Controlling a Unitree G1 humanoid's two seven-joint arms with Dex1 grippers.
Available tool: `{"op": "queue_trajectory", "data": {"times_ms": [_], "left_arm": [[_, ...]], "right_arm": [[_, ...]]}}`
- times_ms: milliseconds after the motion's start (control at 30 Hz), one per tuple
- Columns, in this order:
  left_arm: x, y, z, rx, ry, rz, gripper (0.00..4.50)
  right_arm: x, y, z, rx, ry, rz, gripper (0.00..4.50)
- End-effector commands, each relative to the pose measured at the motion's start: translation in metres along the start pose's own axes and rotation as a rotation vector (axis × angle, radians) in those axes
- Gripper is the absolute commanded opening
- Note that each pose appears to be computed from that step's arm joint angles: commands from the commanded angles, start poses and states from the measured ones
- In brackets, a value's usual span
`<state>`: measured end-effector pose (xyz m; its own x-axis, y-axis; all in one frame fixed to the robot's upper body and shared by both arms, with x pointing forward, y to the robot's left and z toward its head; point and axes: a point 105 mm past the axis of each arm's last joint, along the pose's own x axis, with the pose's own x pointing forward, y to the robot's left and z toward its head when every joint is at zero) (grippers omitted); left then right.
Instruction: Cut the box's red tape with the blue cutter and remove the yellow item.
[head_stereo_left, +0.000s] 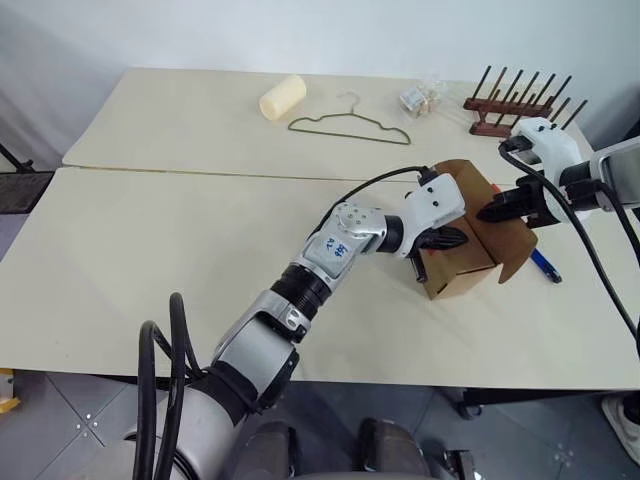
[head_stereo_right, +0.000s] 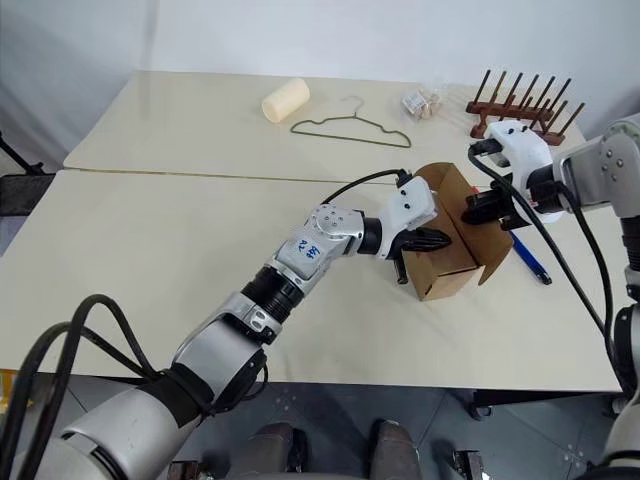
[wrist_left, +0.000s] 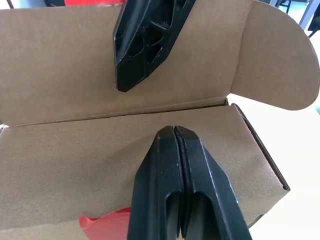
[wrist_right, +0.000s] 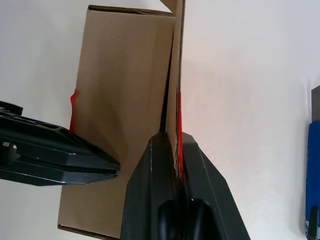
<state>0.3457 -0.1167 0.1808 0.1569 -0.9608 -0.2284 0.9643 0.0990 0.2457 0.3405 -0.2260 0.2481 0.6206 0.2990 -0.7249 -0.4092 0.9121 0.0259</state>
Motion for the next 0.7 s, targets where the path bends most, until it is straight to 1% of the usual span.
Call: {"op": "queue_trajectory", "data": {"times_ms": [33,233,433,533,700], "left_arm": [[-0.004,-0.011,-0.055,-0.114,0.158,-0.019,0.0],[-0.031,-0.001,-0.076,-0.151,0.203,0.044,0.0],[-0.055,-0.003,-0.09,-0.182,0.223,0.087,0.0],[-0.063,-0.004,-0.091,-0.193,0.21,0.113,0.0],[-0.065,-0.004,-0.087,-0.204,0.19,0.136,0.0]], "right_arm": [[-0.008,-0.003,-0.009,0.015,0.036,0.015,0.04],[-0.012,-0.02,-0.017,0.028,0.065,-0.031,0.04],[-0.023,-0.03,-0.025,0.011,0.106,-0.03,0.04],[-0.025,-0.025,-0.028,-0.009,0.133,-0.004,0.04],[-0.016,-0.008,-0.026,-0.029,0.152,0.059,0.04]]}}
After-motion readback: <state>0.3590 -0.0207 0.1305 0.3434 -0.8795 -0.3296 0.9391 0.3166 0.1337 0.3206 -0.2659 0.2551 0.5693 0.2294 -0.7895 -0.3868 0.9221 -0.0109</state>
